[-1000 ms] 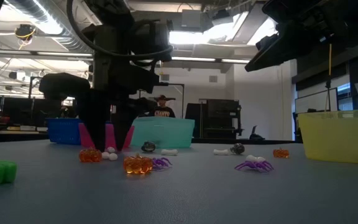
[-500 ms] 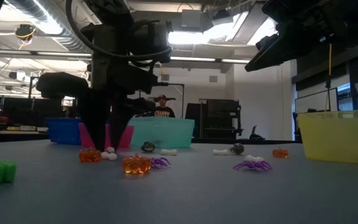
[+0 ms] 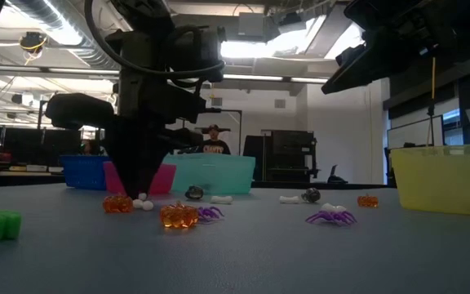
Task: Sort Halloween decoration
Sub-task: Put the white bone toy into the red bin
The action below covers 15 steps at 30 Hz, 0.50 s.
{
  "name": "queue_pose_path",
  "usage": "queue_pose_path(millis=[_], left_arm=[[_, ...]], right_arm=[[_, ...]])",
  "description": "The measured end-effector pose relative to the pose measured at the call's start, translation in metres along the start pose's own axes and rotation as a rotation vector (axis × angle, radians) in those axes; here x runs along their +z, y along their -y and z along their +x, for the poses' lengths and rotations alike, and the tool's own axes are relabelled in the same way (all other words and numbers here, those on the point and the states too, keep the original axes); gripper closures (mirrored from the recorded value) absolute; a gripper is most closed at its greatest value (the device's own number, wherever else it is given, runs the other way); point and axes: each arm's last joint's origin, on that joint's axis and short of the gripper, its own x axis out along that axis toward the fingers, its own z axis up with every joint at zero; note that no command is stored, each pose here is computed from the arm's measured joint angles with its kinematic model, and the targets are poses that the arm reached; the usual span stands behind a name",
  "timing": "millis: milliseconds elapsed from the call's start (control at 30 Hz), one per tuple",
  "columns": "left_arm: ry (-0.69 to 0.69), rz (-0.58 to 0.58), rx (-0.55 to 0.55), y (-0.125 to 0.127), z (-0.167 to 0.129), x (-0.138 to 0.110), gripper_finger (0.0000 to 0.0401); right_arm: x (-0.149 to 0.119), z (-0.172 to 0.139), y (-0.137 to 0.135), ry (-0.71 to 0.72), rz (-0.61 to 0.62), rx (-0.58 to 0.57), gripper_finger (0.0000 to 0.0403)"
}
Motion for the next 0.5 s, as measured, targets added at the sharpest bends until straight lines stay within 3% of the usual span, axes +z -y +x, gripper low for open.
queue_pose_path(millis=[333,500], left_arm=[[0.001,-0.002,0.007,-0.0003,0.0002,0.0003,0.0390],[0.015,-0.058,0.000,-0.0007,0.0003,0.0010,0.0399]], right_arm=[[0.0001,0.0000,0.0000,0.000,0.000,0.000,0.0242],[0.0002,0.0000,0.0000,0.001,0.000,0.000,0.0242]])
